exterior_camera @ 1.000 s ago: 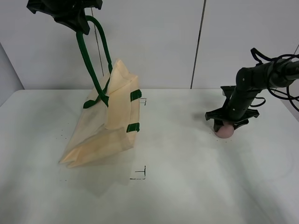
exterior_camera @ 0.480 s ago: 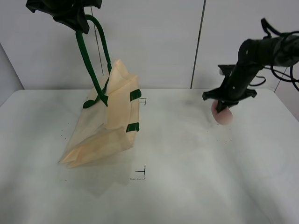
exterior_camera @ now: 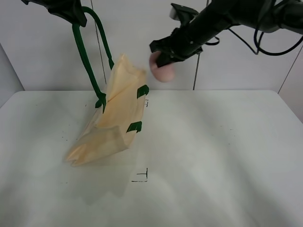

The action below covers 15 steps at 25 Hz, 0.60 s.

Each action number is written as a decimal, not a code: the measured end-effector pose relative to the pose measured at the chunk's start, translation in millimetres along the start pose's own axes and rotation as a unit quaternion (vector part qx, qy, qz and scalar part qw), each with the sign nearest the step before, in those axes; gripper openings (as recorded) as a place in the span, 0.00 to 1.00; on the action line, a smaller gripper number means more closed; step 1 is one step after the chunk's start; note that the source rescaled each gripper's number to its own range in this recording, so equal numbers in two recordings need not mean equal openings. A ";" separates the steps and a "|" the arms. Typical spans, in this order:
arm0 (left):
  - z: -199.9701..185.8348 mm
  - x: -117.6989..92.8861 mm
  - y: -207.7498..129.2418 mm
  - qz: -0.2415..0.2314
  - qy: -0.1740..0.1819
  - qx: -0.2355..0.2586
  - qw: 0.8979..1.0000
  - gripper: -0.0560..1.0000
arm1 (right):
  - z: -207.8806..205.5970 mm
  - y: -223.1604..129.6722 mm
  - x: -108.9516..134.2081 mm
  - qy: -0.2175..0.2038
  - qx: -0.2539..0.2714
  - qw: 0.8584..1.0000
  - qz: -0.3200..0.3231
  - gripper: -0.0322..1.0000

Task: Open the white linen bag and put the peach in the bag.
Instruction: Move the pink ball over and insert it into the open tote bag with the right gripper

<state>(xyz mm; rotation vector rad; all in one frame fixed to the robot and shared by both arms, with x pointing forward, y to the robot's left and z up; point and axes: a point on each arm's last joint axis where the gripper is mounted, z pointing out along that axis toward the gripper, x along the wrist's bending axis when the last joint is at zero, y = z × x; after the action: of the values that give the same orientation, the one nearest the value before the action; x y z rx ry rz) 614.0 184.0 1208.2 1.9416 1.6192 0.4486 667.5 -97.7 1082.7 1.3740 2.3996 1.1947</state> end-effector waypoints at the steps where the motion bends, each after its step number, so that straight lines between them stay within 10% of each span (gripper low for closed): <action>1: 0.0 0.0 0.0 0.000 0.000 0.000 1.000 0.05 | 7.0 -0.7 10.6 0.012 0.000 1.000 -0.009 0.03; 15: 0.0 0.1 0.0 0.000 0.000 0.000 1.000 0.05 | 121.0 -46.0 45.2 0.079 0.031 0.996 0.016 0.03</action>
<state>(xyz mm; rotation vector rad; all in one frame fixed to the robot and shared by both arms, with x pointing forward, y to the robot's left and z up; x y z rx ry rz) 614.0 184.1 1208.2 1.9418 1.6194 0.4494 666.5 -6.2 980.6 1.3882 2.5502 1.2948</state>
